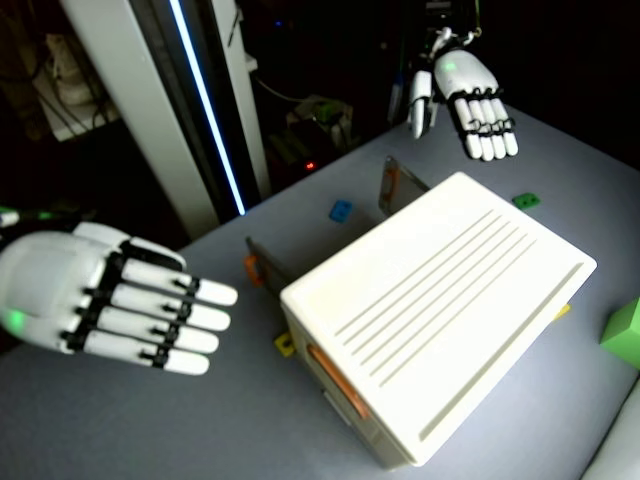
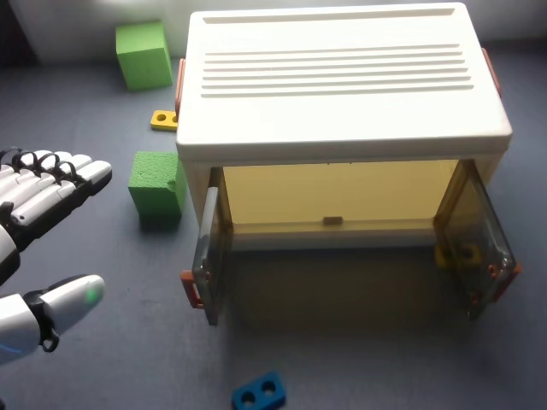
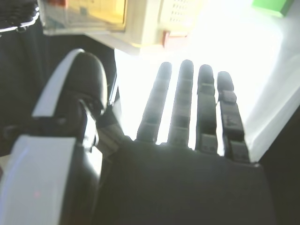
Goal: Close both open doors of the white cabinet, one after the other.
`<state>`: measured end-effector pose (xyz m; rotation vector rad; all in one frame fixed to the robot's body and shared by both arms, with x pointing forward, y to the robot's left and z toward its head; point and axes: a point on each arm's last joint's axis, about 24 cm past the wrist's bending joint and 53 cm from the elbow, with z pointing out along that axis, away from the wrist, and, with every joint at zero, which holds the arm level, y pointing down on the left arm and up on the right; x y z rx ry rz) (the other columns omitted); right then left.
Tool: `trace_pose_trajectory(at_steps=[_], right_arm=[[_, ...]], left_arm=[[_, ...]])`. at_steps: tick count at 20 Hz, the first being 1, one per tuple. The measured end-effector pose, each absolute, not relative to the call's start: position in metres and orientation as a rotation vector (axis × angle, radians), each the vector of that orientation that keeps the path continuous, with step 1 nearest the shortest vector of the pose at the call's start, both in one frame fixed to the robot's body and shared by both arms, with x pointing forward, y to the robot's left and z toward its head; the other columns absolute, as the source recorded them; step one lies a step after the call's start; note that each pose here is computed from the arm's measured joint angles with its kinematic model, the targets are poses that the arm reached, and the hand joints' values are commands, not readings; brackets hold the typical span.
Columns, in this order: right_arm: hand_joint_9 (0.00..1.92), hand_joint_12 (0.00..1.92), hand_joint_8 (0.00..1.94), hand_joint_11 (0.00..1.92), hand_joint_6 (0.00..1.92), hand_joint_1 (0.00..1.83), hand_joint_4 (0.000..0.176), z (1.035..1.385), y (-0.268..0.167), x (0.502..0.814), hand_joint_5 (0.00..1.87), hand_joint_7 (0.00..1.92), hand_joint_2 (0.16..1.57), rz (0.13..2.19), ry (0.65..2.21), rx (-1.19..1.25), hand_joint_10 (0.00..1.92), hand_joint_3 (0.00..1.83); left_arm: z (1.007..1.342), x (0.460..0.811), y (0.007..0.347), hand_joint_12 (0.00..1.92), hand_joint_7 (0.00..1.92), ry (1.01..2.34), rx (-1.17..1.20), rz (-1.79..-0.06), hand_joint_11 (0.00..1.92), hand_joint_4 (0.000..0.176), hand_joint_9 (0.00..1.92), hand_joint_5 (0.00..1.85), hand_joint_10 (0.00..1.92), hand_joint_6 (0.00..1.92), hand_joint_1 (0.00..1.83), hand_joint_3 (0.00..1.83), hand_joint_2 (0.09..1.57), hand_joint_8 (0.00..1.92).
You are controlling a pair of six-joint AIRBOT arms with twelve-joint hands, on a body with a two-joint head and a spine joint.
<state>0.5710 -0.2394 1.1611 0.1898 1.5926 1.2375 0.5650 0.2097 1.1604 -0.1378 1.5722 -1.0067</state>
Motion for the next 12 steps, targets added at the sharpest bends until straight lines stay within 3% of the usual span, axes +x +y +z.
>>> trace_pose_trajectory(at_steps=[2,5,9,12], right_arm=[[0.15,0.05,0.01,0.17,0.0,0.05,0.0,1.157,-0.238,0.571,0.14,0.16,1.45,1.242,1.604,0.199,0.01,0.0],[0.13,0.03,0.0,0.16,0.0,0.0,0.0,1.147,-0.237,0.571,0.12,0.12,1.44,1.236,1.637,0.21,0.0,0.0],[0.12,0.04,0.0,0.2,0.0,0.0,0.0,1.142,-0.235,0.57,0.11,0.12,1.44,1.236,1.651,0.213,0.0,0.0],[0.09,0.01,0.0,0.14,0.0,0.0,0.0,1.14,-0.236,0.571,0.1,0.09,1.45,1.232,1.658,0.215,0.0,0.0]], left_arm=[[1.158,0.563,0.206,0.07,0.02,1.583,-0.127,-1.012,0.04,0.0,0.03,0.0,0.01,0.0,0.0,0.03,1.42,0.01],[1.153,0.558,0.194,0.44,0.07,1.62,-0.083,-1.04,0.0,0.0,0.09,0.05,0.0,0.0,0.0,0.0,1.46,0.0],[1.146,0.553,0.182,0.3,0.04,1.652,-0.064,-1.078,0.0,0.0,0.05,0.05,0.0,0.0,0.0,0.01,1.47,0.0],[1.145,0.549,0.168,0.36,0.06,1.667,-0.021,-1.115,0.0,0.0,0.06,0.1,0.0,0.0,0.0,0.0,1.48,0.0]])
